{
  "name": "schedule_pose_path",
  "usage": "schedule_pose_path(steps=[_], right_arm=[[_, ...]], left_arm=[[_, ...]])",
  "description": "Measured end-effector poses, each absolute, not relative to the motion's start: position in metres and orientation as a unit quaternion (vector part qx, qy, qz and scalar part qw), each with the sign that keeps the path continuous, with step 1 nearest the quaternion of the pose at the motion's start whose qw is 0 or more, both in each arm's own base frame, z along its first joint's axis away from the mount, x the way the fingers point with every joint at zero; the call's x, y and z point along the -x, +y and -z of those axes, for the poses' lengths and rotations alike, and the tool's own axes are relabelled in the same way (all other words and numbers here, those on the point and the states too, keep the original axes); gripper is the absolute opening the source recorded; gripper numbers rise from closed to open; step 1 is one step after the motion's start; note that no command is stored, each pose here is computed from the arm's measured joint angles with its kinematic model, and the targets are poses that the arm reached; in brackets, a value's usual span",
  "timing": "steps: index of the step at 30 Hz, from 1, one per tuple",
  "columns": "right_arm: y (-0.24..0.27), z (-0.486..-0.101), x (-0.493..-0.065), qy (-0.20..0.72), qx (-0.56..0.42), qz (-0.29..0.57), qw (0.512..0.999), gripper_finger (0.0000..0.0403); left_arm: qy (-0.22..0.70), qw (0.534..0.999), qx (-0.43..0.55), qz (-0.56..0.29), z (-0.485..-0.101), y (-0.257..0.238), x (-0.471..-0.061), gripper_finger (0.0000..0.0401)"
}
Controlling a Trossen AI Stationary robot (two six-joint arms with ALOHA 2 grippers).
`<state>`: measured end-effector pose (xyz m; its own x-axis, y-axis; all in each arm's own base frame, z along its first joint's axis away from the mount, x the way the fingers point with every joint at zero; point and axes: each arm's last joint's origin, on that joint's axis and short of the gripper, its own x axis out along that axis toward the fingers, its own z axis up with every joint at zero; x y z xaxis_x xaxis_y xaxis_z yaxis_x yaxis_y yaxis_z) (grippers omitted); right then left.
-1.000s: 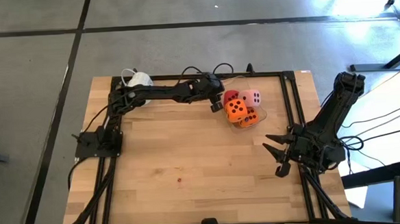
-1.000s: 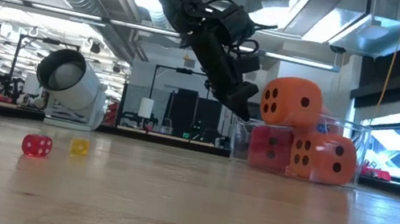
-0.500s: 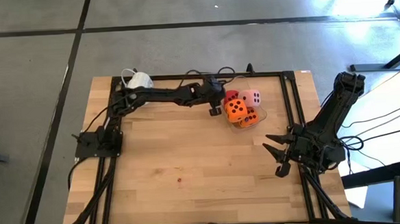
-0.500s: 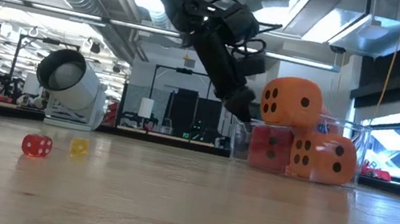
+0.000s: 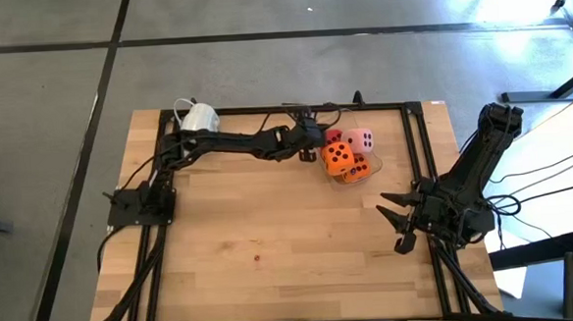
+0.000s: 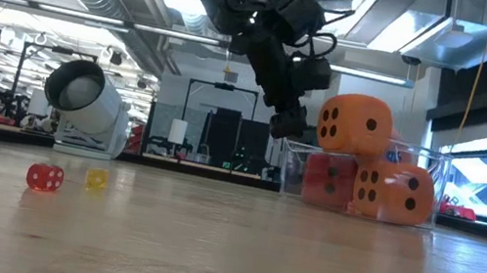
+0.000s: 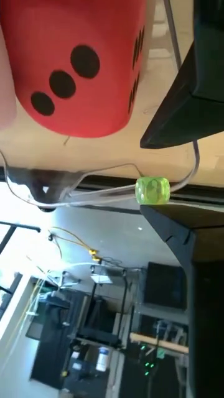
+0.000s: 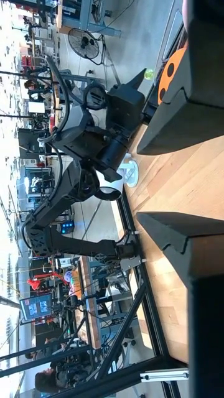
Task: Pick & Place Dice
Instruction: Put the small green die in the bin
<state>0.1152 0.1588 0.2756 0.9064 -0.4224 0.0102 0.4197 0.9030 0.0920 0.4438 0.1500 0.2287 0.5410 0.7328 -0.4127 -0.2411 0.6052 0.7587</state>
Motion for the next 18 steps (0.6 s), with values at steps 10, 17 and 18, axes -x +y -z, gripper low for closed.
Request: schedule_pose_path(steps=[10, 17, 18], right_arm=[[0.1588, -0.2756, -0.1152, -0.015, -0.044, 0.216, 0.975, 0.0160], [0.1598, -0.2758, -0.1156, -0.018, -0.043, 0.198, 0.979, 0.0160], [0.1600, -0.2759, -0.1157, -0.019, -0.043, 0.194, 0.980, 0.0160]], left_arm=[[0.365, 0.825, -0.334, -0.274, -0.2289, 0.1447, -0.4465, 0.0151], [0.356, 0.840, -0.314, -0.262, -0.2285, 0.1474, -0.4462, 0.0154], [0.355, 0.842, -0.311, -0.261, -0.2284, 0.1484, -0.4459, 0.0156]])
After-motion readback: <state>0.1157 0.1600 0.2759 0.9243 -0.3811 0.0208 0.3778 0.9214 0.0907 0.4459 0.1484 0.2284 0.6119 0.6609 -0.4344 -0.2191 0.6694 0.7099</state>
